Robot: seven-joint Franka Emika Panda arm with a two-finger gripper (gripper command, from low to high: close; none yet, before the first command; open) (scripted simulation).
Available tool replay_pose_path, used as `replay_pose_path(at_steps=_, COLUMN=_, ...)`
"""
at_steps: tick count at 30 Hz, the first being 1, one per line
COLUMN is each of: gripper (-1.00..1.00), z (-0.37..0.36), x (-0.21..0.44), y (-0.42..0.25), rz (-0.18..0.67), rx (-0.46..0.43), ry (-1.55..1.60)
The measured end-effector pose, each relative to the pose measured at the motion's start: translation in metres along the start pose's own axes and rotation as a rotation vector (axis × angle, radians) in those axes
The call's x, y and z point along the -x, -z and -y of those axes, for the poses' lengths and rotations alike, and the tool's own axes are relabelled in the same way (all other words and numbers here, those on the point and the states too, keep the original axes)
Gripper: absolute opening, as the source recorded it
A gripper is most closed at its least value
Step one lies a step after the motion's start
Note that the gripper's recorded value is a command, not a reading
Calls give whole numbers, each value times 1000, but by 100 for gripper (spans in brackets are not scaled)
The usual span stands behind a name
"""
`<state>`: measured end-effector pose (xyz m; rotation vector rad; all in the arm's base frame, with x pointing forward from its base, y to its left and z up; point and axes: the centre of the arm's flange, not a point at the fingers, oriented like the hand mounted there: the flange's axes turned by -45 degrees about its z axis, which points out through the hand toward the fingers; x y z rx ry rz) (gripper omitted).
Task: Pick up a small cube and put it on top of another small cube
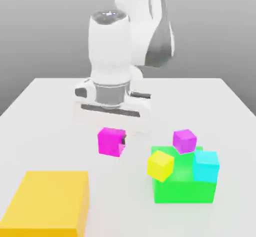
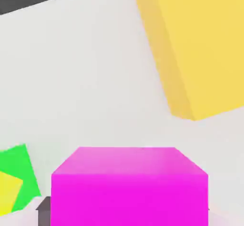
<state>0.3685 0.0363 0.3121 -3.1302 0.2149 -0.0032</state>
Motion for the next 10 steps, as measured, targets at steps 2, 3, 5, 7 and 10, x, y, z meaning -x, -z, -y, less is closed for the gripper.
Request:
replay_pose_path(at_steps=2, gripper=-100, z=34, x=5, y=5, rz=2, rx=1, ry=76)
replay_pose_path(at_steps=3, gripper=-100, z=40, x=6, y=-2, rz=2, rx=2, ry=88)
replay_pose_path(at_steps=5, gripper=-100, z=44, x=7, y=-24, rz=2, rx=4, ry=98)
replay_pose_path(at_steps=7, gripper=100, z=45, x=8, y=-44, rz=2, rx=4, ry=100)
replay_pose_path(at_steps=10, gripper=100, z=45, x=8, y=-44, rz=2, rx=4, ry=100)
